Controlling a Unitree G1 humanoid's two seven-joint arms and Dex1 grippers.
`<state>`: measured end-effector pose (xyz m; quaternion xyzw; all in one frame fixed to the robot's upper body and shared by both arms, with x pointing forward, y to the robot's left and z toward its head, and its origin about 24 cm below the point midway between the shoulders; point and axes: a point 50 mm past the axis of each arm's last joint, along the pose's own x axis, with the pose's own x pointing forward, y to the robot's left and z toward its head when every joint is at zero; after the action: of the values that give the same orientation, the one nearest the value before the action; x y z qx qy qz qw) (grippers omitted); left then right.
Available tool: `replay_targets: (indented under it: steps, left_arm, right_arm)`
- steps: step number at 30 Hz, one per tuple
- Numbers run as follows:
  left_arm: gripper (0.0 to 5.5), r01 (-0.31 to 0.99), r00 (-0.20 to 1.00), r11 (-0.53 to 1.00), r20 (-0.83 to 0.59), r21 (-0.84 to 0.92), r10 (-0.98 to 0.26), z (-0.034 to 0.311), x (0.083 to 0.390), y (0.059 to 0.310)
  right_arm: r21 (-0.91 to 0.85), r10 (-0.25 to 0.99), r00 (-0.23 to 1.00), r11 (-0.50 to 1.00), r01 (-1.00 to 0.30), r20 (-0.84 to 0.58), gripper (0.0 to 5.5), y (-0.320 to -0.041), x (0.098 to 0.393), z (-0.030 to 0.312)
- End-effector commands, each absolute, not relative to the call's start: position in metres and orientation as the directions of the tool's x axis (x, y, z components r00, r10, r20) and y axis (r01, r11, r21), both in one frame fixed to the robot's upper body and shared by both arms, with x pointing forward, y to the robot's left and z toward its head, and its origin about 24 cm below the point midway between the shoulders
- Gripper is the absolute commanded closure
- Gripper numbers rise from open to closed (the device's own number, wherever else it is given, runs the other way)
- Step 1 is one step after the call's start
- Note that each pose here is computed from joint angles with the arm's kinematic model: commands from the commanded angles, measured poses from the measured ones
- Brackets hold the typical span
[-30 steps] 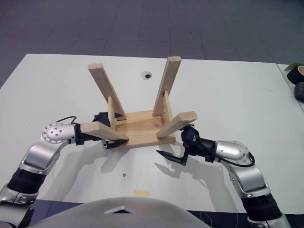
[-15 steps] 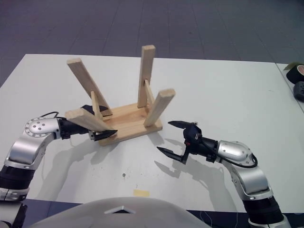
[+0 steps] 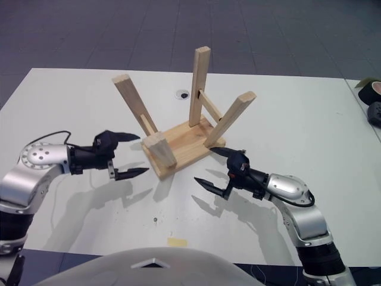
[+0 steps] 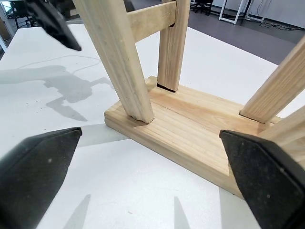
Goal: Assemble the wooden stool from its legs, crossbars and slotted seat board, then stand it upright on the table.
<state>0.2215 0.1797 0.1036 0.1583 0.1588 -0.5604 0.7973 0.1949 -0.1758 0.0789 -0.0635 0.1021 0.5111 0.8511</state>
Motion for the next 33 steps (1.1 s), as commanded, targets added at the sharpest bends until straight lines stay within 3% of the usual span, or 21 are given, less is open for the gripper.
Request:
replay_targets:
  steps: [1, 5, 9, 15, 22, 26, 33]
  left_arm:
    - [0.11, 0.842, 0.537, 0.514, -0.334, 0.164, -0.774, 0.109, 0.248, 0.175]
    - [0.11, 0.801, 0.598, 0.576, -0.269, 0.163, -0.755, 0.111, 0.26, 0.159]
    - [0.11, 0.841, 0.54, 0.528, -0.257, 0.122, -0.801, 0.103, 0.243, 0.139]
    - [0.11, 0.74, 0.673, 0.633, -0.29, 0.228, -0.681, 0.098, 0.269, 0.158]
    - [0.11, 0.686, 0.725, 0.655, -0.227, 0.317, -0.65, 0.111, 0.308, 0.154]
    - [0.11, 0.642, 0.763, 0.693, -0.186, 0.328, -0.619, 0.114, 0.316, 0.151]
    - [0.11, 0.564, 0.823, 0.728, -0.189, 0.389, -0.536, 0.111, 0.32, 0.164]
  right_arm:
    - [-0.004, 0.887, 0.424, 0.43, -0.903, -0.182, 0.1, -0.154, 0.203, 0.084]
    - [0.014, 0.851, 0.481, 0.494, -0.869, -0.211, 0.1, -0.167, 0.207, 0.077]
    - [0.014, 0.806, 0.511, 0.539, -0.842, -0.3, 0.1, -0.191, 0.208, 0.067]
    - [0.007, 0.777, 0.555, 0.583, -0.813, -0.297, 0.1, -0.202, 0.209, 0.067]
    - [-0.033, 0.761, 0.582, 0.599, -0.8, -0.288, 0.1, -0.203, 0.217, 0.069]
    - [-0.108, 0.698, 0.656, 0.656, -0.747, -0.287, 0.1, -0.219, 0.233, 0.069]
    - [-0.192, 0.658, 0.677, 0.656, -0.73, -0.329, 0.1, -0.229, 0.269, 0.069]
